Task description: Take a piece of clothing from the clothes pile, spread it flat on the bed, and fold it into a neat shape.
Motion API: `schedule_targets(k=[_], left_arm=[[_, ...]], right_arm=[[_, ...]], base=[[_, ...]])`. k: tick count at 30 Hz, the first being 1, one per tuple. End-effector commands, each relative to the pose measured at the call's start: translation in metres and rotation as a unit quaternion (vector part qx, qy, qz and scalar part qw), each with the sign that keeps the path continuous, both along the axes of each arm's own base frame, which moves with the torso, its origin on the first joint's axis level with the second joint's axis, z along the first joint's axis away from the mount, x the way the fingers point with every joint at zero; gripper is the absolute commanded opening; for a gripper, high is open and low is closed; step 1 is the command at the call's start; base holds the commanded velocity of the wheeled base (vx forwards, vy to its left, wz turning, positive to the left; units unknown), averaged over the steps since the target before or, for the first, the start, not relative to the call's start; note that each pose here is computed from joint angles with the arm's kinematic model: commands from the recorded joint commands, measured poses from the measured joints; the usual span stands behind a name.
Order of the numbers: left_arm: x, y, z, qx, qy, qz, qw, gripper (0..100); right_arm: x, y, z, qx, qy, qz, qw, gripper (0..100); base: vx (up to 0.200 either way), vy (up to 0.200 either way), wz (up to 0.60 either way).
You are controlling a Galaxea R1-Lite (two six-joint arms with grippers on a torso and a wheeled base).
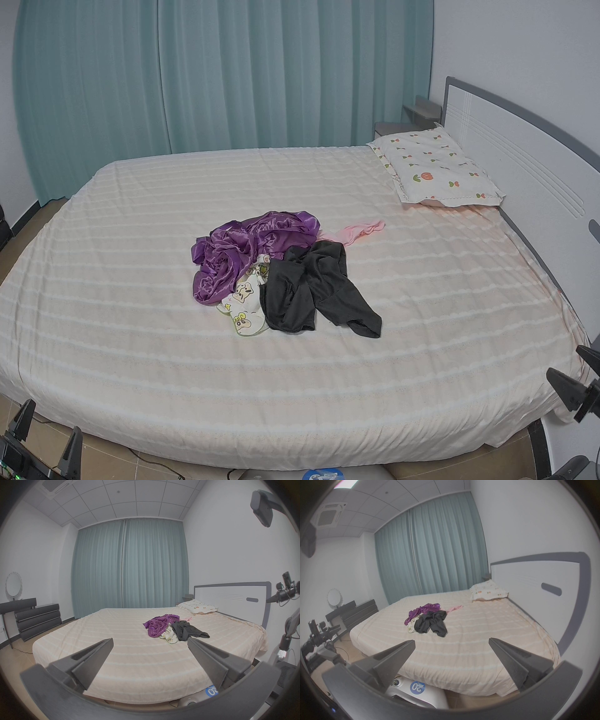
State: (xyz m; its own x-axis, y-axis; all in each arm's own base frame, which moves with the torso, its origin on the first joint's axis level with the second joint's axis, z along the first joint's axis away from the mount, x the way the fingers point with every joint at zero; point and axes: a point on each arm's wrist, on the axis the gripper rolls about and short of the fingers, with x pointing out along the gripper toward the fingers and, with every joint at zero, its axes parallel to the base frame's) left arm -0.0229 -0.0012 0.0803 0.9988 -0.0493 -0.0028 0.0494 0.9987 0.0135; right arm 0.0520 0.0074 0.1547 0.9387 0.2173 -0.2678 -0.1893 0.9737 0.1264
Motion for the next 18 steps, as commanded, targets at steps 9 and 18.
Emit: schedule_targets(k=[9, 18], left_arm=[[0.000, 0.000, -0.005, 0.009, 0.001, -0.001, 1.0000, 100], [0.000, 0.000, -0.005, 0.009, 0.001, -0.002, 1.0000, 100]], right_arm=[[0.243, 0.093, -0.087, 0.136, 0.219, 0.006, 0.9660, 100], [0.282, 0.126, -0.133, 0.147, 0.244, -0.023, 0.9584, 100]], base=[[0.000, 0.000, 0.00], [0.000, 0.000, 0.00]])
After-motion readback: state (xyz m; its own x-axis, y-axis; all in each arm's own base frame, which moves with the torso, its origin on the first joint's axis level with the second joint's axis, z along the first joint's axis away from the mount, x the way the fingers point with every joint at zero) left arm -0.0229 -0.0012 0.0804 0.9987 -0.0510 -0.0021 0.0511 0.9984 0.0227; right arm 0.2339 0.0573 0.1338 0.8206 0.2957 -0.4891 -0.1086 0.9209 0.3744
